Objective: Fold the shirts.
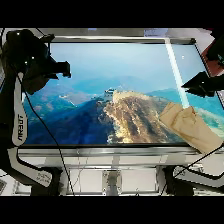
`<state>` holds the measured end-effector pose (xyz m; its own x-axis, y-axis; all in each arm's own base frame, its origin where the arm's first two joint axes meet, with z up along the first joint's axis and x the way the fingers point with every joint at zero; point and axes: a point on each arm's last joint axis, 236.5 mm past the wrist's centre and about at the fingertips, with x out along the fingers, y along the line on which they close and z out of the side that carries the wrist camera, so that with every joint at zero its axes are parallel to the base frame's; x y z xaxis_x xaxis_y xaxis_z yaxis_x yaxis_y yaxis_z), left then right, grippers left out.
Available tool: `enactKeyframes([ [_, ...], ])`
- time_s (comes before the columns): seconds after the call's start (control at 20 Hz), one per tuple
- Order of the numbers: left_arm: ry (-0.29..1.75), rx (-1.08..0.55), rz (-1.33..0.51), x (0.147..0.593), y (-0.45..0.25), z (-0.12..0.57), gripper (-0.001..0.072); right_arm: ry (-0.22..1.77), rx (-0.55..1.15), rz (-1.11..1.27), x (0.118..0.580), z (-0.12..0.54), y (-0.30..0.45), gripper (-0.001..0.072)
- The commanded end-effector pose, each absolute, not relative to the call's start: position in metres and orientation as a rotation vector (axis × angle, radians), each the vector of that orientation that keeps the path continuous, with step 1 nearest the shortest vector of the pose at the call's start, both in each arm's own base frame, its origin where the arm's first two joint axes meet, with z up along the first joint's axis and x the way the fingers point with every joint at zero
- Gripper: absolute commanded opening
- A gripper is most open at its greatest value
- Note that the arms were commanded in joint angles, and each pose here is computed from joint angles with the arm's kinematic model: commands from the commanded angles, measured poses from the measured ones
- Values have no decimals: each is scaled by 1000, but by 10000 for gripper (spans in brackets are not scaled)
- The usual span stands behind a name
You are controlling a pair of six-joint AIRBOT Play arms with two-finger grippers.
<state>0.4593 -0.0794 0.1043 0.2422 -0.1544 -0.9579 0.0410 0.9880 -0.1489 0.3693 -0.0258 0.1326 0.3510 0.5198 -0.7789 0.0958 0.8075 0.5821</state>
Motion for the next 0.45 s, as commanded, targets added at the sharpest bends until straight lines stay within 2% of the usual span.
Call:
enactKeyframes([
  [0.0,1362,-101,-146,449,-82,102,646,1292,390,260,363,111,-17,410],
  [0.4,1362,-101,-146,449,-82,102,646,1307,356,243,362,107,-19,409],
])
